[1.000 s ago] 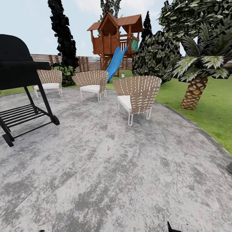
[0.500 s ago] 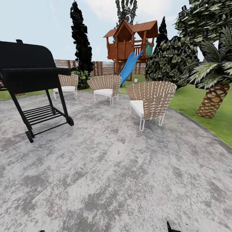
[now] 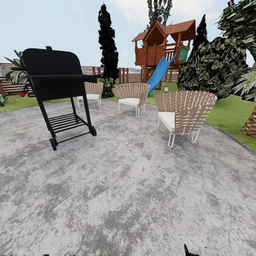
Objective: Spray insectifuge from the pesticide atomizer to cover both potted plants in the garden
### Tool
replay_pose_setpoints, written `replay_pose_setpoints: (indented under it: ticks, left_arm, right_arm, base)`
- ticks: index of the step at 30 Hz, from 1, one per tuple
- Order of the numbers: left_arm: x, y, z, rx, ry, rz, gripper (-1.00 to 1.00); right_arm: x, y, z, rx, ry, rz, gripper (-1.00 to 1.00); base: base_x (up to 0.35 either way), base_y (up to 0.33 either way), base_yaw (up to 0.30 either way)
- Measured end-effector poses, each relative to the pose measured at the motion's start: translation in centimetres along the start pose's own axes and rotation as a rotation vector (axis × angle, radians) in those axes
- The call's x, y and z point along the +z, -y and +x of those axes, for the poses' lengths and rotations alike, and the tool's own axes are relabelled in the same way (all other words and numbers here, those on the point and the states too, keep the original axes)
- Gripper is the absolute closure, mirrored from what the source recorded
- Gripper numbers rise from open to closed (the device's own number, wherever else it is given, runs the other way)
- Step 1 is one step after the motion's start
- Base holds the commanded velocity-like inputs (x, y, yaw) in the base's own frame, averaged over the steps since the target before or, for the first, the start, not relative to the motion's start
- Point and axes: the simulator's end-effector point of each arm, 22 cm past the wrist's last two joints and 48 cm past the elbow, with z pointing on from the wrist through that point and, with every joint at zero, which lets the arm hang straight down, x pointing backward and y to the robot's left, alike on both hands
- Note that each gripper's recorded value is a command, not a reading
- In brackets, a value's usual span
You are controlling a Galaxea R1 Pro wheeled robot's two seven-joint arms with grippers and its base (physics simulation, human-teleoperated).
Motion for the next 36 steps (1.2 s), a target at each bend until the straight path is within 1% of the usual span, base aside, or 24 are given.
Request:
replay_pose_setpoints:
  ticks: [8,28,36]
  left_arm:
    - [-0.03,0.05,0.11,-0.001,-0.002,0.000,1.00]
    - [-0.06,0.28,0.19,-0.003,-0.004,0.002,1.00]
    - [-0.08,0.25,0.26,-0.003,-0.006,0.002,1.00]
  right_arm:
    - [0.00,0.00,0.01,0.000,0.000,0.000,-1.00]
    - [0.01,-0.03,0.03,0.000,-0.001,-0.001,-1.00]
    - [0.00,0.00,0.00,0.000,0.000,0.000,-1.00]
  base:
    - [-0.014,0.019,0.278]
    - [-0.155,0.263,0.278]
    - [-0.044,0.056,0.278]
